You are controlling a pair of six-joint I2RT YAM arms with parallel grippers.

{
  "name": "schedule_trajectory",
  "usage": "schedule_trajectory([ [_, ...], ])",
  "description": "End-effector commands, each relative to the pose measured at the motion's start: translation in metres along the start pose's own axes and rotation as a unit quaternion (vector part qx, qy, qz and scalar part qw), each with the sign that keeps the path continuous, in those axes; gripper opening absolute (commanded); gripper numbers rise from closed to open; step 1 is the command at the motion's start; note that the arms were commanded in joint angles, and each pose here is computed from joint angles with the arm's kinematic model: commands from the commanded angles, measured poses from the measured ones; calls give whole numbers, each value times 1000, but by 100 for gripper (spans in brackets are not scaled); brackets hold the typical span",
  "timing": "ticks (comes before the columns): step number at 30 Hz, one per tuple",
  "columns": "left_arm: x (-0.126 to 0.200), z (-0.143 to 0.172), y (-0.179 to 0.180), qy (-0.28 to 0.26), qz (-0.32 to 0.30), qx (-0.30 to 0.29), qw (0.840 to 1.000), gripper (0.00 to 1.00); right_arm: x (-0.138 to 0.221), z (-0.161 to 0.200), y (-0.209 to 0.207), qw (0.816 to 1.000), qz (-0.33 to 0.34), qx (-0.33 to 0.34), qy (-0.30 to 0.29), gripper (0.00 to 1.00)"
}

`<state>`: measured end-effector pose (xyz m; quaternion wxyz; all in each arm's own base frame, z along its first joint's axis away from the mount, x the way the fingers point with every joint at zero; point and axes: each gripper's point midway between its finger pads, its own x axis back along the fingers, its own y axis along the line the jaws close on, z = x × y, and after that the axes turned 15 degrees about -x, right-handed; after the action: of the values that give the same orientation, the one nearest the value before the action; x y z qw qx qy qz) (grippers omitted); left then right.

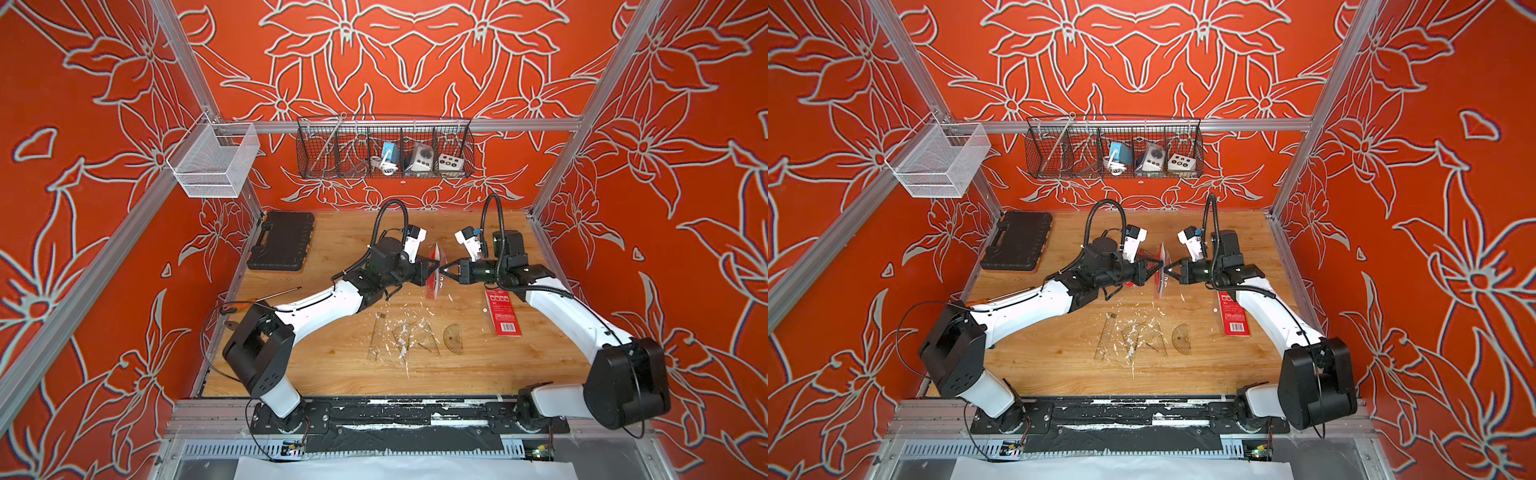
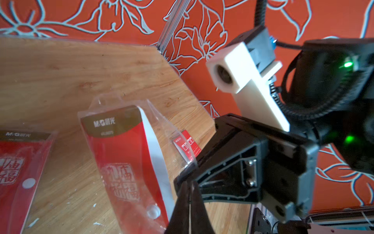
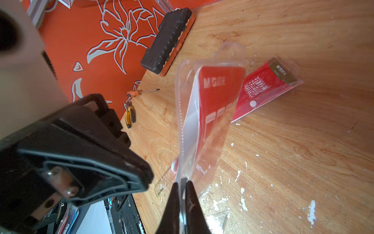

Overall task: Open the ruler set and take out the ruler
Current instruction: Take out the ruler from the ruler set bag.

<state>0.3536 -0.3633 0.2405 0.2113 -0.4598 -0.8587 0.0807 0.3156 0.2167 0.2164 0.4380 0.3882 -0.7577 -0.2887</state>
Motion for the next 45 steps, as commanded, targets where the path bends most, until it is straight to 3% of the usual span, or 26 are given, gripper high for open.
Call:
schedule_trajectory([
  [1, -2, -6, 5, -2, -25, -12, 1000, 7, 4, -3, 7, 1000, -1, 23, -12, 0],
  [13, -13, -1, 3, 10, -18, -13, 1000, 5, 5, -2, 5, 1000, 6, 25, -11, 0],
  [30, -17, 17, 30, 67, -104, -49, 991, 5, 10, -4, 9, 999, 14, 39, -14, 0],
  [45, -4, 47, 5, 101, -57, -46, 992, 6, 13, -1, 13, 996, 14, 83, 1, 0],
])
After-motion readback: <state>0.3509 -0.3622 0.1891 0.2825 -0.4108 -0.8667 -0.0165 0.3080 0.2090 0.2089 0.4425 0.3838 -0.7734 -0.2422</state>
